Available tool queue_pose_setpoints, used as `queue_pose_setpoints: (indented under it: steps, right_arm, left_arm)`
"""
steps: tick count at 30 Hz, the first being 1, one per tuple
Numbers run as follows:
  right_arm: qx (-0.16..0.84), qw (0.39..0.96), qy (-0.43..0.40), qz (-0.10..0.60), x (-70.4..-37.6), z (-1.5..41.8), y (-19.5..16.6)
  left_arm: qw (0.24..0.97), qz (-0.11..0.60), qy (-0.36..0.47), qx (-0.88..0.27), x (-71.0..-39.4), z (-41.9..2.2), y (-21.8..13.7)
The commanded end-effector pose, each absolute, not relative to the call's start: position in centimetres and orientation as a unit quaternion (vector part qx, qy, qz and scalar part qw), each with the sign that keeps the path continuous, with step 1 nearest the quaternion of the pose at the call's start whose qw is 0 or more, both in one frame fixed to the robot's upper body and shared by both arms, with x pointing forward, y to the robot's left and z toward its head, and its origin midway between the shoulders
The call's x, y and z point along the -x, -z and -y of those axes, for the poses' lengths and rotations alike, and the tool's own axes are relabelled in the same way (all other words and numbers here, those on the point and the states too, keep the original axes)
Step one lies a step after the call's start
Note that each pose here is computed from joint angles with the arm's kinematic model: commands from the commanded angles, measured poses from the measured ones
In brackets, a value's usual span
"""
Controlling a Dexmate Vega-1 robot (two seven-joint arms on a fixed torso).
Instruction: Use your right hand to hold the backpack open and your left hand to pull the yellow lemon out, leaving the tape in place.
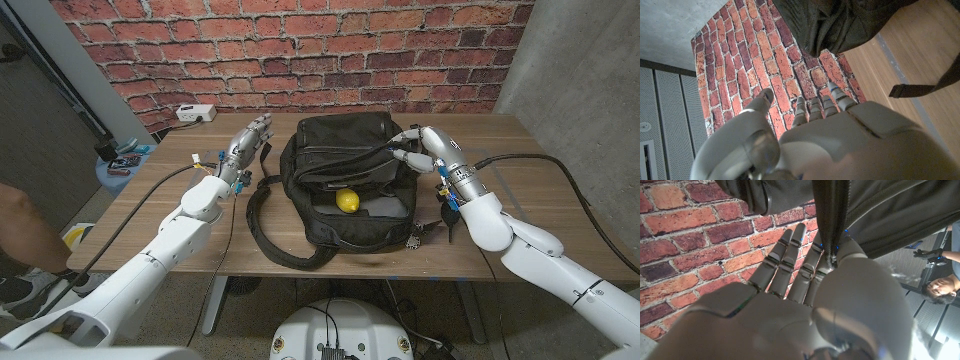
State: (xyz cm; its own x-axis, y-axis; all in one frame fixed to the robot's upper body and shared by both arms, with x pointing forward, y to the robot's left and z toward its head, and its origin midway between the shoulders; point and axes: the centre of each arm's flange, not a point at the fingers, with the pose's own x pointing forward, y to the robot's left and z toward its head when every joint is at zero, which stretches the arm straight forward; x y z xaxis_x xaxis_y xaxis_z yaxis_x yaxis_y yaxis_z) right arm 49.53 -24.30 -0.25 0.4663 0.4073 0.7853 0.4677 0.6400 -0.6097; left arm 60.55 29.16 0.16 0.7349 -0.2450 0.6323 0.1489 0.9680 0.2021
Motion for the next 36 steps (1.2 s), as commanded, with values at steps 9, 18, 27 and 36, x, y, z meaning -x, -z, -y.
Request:
queue_pose_setpoints:
  steps: [9,18,27,36]
  right_arm:
    - [0.401,0.772,0.001,0.493,-52.0,25.3,-2.2]
    - [0.396,0.779,0.005,0.487,-52.7,25.6,-2.9]
    - [0.390,0.786,0.007,0.480,-53.1,25.9,-3.3]
    - [0.391,0.789,0.010,0.474,-54.1,26.1,-3.6]
  left_arm:
    - [0.923,0.360,0.104,-0.091,-58.6,-29.0,-0.3]
    - [0.921,0.363,0.105,-0.099,-57.3,-28.9,-0.2]
    - [0.920,0.364,0.106,-0.100,-55.8,-28.8,0.3]
    - [0.920,0.362,0.108,-0.106,-54.7,-28.7,0.7]
